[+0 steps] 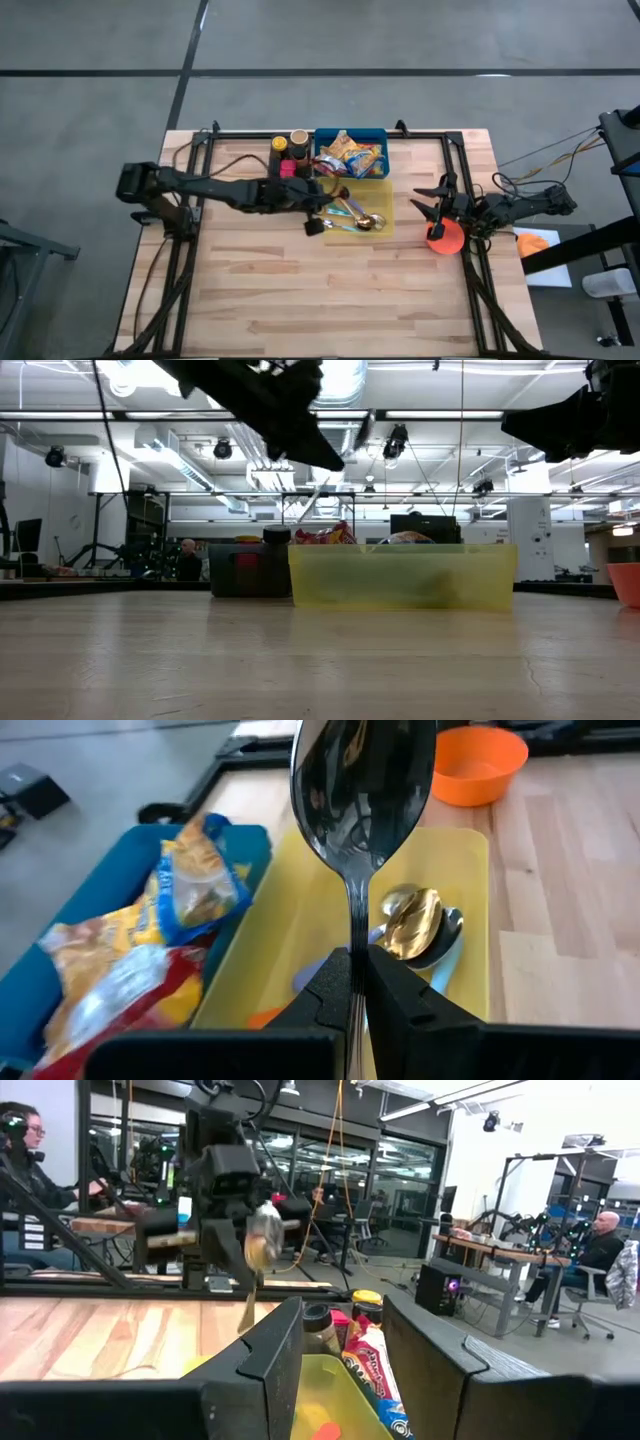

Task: Pick & Place Food Item
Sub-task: Put the silver spoon into the yellow bin

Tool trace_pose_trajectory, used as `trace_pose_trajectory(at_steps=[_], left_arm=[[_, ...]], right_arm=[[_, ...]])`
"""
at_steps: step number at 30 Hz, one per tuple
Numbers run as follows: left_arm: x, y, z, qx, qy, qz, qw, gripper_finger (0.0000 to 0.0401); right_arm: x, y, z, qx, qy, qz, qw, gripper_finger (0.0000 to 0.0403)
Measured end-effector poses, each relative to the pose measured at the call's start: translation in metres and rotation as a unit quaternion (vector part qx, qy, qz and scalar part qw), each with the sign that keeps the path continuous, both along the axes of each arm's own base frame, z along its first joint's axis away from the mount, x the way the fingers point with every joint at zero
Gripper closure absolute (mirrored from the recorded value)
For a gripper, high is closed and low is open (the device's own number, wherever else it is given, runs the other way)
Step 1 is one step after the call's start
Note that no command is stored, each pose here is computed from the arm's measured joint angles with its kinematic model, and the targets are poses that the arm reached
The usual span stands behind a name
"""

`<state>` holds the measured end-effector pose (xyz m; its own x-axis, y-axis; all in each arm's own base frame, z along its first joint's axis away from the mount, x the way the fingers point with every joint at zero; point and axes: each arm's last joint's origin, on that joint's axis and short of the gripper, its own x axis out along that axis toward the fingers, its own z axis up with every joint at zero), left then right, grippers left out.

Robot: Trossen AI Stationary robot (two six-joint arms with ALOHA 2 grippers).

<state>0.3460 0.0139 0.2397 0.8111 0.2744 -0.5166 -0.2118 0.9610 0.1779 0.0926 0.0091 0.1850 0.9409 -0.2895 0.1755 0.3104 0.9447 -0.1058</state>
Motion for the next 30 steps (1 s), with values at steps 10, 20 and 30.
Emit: trace_pose_trajectory(at_steps=[10,20,30], left_arm=[[0.042,0.018,-0.034,-0.039,0.086,-0.027,0.995,0.0386],[0.049,0.028,-0.072,-0.07,0.135,-0.012,0.988,0.0386],[0.048,0.031,-0.078,-0.089,0.146,-0.011,0.985,0.0337]], right_arm=[[0.0,0.0,0.0,0.0,0.0,0.0,1.0,0.0264],[0.0,0.0,0.0,0.0,0.0,0.0,1.0,0.0264],[0.0,0.0,0.0,0.0,0.0,0.0,1.0,0.0264]])
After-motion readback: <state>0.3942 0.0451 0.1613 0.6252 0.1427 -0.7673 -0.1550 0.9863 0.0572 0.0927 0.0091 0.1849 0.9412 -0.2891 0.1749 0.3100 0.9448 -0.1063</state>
